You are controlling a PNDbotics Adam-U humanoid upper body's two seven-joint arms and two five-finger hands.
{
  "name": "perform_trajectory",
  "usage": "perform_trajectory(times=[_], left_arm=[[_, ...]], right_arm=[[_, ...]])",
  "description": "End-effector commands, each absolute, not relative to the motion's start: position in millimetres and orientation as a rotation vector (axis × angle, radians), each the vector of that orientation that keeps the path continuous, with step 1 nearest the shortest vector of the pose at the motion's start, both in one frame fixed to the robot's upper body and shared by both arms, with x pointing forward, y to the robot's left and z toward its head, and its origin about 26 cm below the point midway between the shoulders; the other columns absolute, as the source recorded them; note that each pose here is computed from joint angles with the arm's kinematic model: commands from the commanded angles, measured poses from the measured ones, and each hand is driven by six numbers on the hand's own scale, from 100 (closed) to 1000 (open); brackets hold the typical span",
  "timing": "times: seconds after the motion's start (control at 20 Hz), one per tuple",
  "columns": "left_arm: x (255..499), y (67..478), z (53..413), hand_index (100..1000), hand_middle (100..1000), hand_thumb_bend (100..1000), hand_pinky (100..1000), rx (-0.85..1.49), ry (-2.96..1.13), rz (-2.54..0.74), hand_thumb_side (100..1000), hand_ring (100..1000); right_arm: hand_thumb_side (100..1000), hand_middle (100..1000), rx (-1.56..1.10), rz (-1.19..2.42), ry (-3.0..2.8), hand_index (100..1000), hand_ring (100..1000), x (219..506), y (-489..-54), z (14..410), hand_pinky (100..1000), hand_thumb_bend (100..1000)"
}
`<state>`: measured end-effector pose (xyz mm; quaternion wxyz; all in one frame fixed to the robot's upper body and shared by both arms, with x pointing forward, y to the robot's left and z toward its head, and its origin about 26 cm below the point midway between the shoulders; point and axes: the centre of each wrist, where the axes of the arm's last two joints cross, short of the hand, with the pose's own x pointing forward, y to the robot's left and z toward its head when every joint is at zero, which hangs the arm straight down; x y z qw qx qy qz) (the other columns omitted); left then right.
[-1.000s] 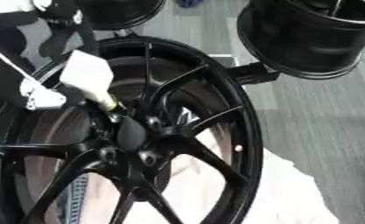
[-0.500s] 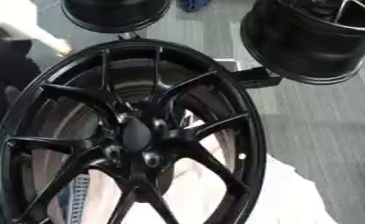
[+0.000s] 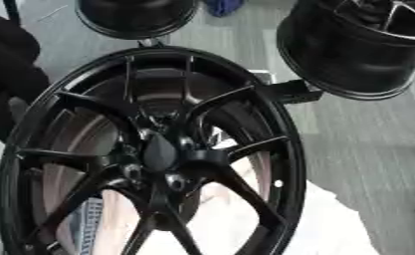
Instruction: Pull the pin out of the wheel hub.
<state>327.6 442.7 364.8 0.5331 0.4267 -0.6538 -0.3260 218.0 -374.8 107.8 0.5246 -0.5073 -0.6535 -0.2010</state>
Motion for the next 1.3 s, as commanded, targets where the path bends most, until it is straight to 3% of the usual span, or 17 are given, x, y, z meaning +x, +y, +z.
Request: perform_trajectory(times=[0.05,0.35,0.65,0.75,0.95,1.1,1.15,1.3], left_arm=[[322.0,451.2,377.8,894,822,390,870,1.037,-1.576,-0.834,252,823],[320.8,437.9,385.3,880,820,359,867,1.031,-1.639,-0.860,100,819],[312.4,404.2,394.6,785,685,283,801,1.036,-1.794,-0.887,104,715],[302.1,378.6,399.3,771,659,308,785,1.056,-1.908,-0.928,100,693],[272.9,322.0,396.2,761,653,348,776,1.136,-2.077,-1.081,100,687],[272.3,305.0,388.7,758,648,323,771,1.110,-2.179,-1.098,100,681],[273.5,301.2,386.9,756,645,357,770,1.088,-2.221,-1.084,100,678],[277.1,292.8,382.7,751,635,280,766,1.005,-2.335,-1.006,100,669]], right_arm=[[470,558,-1.240,-0.485,-1.580,632,591,217.0,-377.4,113.9,547,100],[470,558,-1.241,-0.492,-1.588,631,591,218.4,-377.1,115.3,546,100],[470,558,-1.247,-0.499,-1.590,631,591,218.5,-377.6,115.8,546,100],[470,559,-1.250,-0.496,-1.593,631,591,218.7,-377.9,116.5,547,100],[470,559,-1.260,-0.485,-1.600,632,592,219.0,-378.7,117.8,549,100],[470,559,-1.259,-0.477,-1.608,632,592,219.8,-378.3,118.8,549,100],[494,559,-1.257,-0.473,-1.609,632,592,219.9,-378.1,118.8,549,100],[470,559,-1.261,-0.466,-1.612,632,592,219.9,-378.5,119.2,550,100]])
